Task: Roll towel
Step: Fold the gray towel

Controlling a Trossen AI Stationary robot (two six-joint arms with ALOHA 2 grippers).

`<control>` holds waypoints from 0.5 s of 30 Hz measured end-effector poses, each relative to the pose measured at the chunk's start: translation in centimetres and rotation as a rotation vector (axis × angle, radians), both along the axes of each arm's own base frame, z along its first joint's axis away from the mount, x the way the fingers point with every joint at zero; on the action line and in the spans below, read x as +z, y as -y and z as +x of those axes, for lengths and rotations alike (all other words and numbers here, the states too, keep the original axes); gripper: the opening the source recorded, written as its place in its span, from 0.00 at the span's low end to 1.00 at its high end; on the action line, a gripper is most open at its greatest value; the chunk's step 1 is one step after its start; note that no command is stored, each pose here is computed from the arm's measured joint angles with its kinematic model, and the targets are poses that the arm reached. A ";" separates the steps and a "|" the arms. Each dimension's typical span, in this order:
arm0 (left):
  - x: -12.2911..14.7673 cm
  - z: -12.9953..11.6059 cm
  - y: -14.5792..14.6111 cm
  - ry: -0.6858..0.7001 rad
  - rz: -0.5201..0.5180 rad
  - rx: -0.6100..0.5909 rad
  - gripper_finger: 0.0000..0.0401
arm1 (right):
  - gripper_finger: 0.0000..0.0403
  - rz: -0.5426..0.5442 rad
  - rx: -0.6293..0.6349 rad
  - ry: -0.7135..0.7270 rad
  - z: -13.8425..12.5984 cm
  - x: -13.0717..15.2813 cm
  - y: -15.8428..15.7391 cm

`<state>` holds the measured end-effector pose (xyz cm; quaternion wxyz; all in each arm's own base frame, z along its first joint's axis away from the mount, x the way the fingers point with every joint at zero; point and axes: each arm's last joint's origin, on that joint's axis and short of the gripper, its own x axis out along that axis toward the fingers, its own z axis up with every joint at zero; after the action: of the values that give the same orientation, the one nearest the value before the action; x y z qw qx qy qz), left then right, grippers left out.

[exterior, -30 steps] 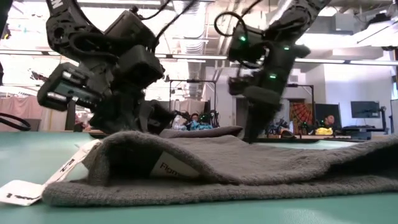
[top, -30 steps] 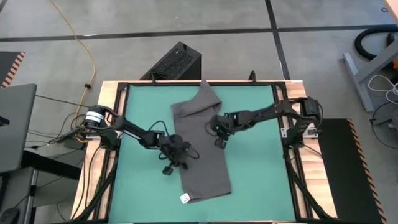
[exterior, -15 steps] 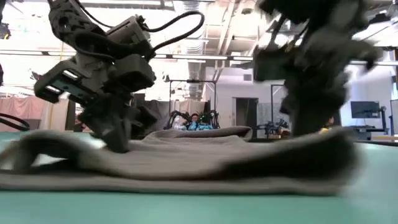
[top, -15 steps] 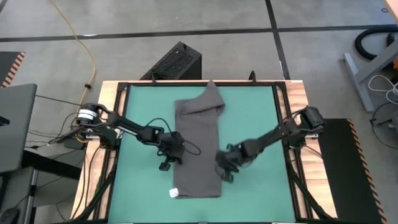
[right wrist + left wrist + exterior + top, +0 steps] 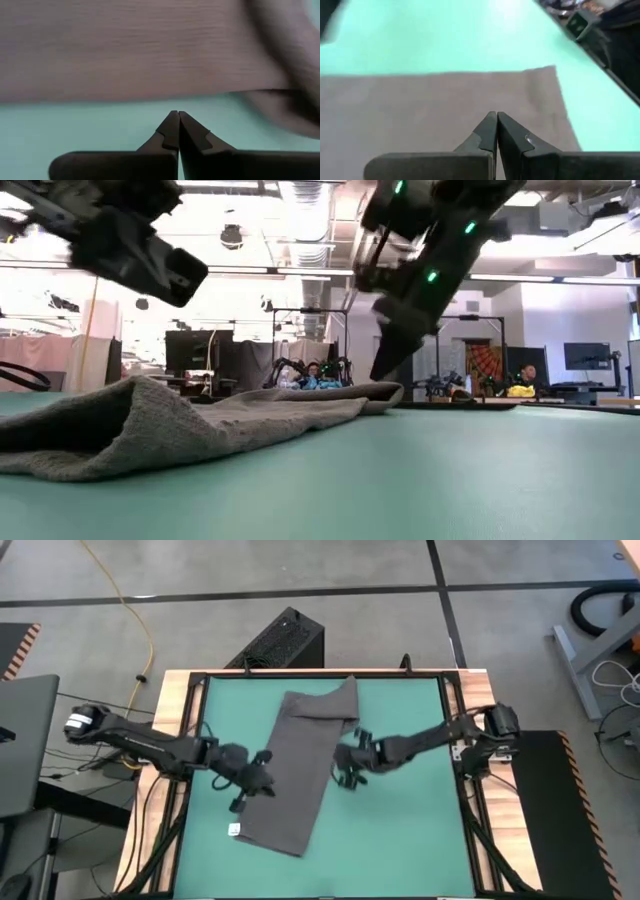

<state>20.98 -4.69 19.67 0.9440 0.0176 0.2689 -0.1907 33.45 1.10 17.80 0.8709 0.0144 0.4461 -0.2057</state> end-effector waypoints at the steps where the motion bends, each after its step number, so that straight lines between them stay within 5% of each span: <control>1: -0.7 0.1 0.6 0.039 -0.010 0.007 0.00 | 0.06 -0.003 -0.036 -0.008 -0.1 -0.2 1.1; 8: -3.5 1.6 2.7 0.082 0.040 0.130 0.00 | 0.06 -0.001 -0.172 -0.049 -1.2 -1.4 5.5; 15: -2.7 3.9 6.5 -0.018 0.044 -0.085 0.12 | 0.06 -0.011 -0.207 -0.046 -1.5 -1.4 7.2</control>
<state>24.84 -11.20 16.93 0.9320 0.0481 0.2805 -0.2247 32.00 -6.11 16.41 0.8345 0.0508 0.4609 -0.2975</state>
